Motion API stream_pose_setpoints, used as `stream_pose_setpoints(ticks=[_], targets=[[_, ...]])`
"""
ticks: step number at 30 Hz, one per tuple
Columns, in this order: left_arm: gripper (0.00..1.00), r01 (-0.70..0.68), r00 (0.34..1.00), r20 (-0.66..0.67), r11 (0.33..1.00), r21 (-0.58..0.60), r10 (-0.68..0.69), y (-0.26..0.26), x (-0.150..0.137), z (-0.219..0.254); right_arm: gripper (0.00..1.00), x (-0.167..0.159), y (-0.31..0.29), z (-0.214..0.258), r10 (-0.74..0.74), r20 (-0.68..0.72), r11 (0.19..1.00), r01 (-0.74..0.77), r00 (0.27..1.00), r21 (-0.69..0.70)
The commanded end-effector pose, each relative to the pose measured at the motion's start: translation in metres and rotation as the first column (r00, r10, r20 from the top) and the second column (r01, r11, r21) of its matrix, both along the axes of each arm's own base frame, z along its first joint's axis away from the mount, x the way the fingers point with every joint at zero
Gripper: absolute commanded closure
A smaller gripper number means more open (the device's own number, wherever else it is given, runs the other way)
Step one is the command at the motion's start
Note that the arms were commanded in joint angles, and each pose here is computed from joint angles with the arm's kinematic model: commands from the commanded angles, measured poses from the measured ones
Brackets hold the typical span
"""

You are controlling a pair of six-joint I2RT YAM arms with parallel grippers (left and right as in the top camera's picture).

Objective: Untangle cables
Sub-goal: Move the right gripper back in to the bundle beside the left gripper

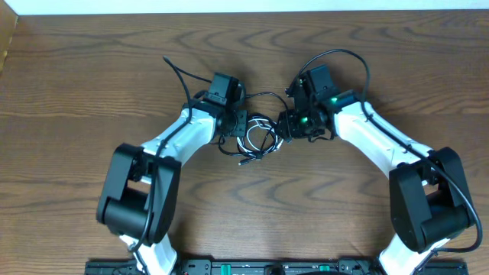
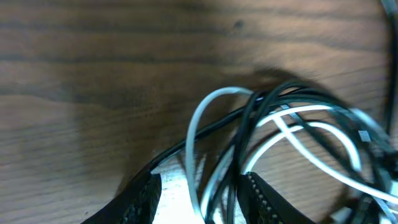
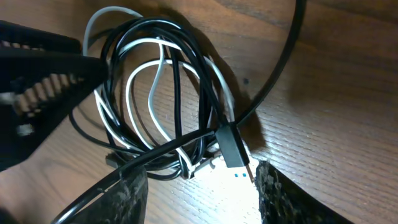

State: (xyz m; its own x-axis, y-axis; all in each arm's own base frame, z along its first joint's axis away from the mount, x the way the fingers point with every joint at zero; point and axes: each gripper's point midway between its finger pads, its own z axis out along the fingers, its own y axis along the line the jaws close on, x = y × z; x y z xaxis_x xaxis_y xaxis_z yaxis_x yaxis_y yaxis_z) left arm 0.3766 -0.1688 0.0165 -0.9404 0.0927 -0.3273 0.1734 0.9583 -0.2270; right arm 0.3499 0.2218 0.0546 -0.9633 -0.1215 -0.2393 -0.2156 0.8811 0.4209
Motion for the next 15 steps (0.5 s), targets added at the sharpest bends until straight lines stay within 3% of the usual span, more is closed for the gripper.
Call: stream_pose_setpoints(ticks=[1, 2, 6, 11, 15], targets=[[0.62, 0.015, 0.999, -0.03, 1.0, 0.006, -0.015, -0.001, 0.002, -0.016, 0.47, 0.009, -0.002, 0.0, -0.021, 0.051, 0.997, 0.025, 0.998, -0.068], [0.71, 0.015, 0.999, -0.033, 1.0, 0.007, -0.015, -0.001, 0.002, -0.018, 0.47, 0.012, -0.003, 0.0, -0.026, 0.066, 0.996, 0.032, 0.997, -0.086], [0.91, 0.015, 0.999, -0.037, 1.0, 0.008, -0.015, -0.001, 0.002, -0.02, 0.46, 0.029, -0.003, 0.004, -0.045, 0.155, 0.993, 0.061, 0.987, -0.102], [0.92, 0.015, 0.999, -0.037, 1.0, 0.008, -0.015, -0.001, 0.002, -0.02, 0.37, 0.045, 0.006, 0.01, -0.073, 0.212, 0.995, 0.085, 0.975, -0.052], [0.92, 0.015, 0.999, -0.038, 1.0, 0.008, -0.015, -0.001, 0.002, -0.02, 0.32, 0.028, 0.001, 0.0, -0.03, 0.152, 0.994, 0.045, 0.988, -0.098]])
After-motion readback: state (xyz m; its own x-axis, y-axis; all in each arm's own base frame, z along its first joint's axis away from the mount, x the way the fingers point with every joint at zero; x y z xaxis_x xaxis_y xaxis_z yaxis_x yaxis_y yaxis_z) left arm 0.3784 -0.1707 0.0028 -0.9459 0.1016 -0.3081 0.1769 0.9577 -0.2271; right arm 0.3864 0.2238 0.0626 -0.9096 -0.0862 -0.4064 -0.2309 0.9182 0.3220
